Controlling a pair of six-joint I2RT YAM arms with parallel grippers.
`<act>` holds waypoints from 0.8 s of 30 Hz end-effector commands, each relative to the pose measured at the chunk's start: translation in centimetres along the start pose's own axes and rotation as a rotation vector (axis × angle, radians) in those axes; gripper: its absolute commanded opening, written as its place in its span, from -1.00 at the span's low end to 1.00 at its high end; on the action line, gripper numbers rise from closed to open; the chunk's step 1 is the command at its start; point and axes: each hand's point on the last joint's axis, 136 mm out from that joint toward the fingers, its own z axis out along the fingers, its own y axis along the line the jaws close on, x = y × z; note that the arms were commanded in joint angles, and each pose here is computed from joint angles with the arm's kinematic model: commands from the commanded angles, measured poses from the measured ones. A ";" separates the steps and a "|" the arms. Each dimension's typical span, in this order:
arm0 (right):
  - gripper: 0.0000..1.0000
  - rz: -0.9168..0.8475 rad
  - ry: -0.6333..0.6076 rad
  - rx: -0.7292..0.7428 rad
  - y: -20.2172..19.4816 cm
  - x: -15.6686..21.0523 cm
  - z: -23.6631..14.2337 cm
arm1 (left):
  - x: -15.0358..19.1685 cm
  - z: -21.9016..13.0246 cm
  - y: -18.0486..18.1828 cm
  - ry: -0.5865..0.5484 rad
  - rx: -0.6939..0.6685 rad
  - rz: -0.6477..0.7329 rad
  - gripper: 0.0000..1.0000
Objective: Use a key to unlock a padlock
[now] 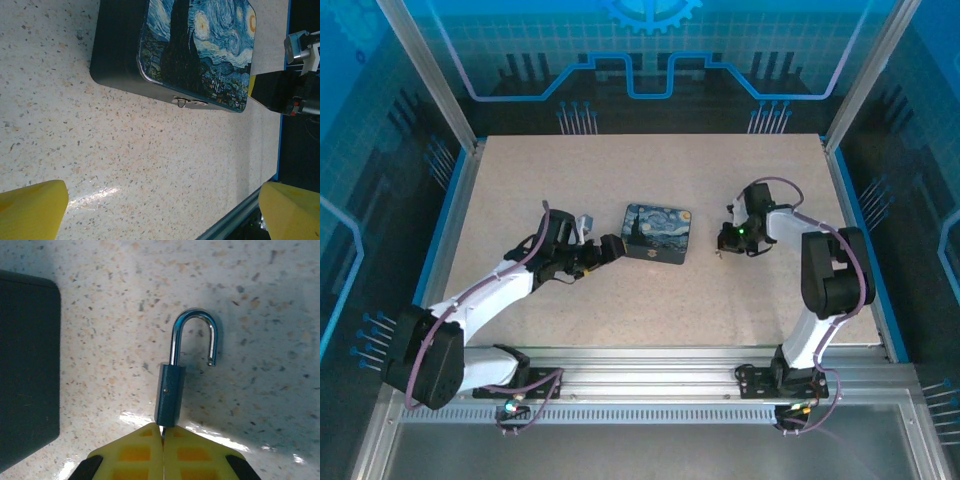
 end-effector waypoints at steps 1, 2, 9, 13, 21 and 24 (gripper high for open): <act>-0.84 0.054 0.037 0.002 -1.1 0.9 0.4 | 0.2 0.0 0.8 0.006 -0.018 -0.015 0.98; -0.82 0.057 0.039 0.006 -1.3 0.9 0.4 | 0.3 0.0 0.9 0.008 -0.018 -0.016 0.98; -0.35 0.105 0.001 0.047 -2.7 0.8 -0.7 | 0.3 -0.2 1.0 0.003 -0.020 -0.018 0.98; -0.31 0.122 -0.044 0.097 -3.7 0.5 -2.5 | 0.0 -0.5 1.0 -0.006 -0.021 -0.018 0.98; -0.24 0.110 -0.166 0.188 -4.4 0.2 -7.2 | -1.3 -1.6 1.3 -0.052 -0.044 -0.013 0.98; -0.11 0.078 -0.229 0.216 -3.9 0.0 -8.8 | -2.0 -2.2 1.6 -0.079 -0.081 0.004 0.98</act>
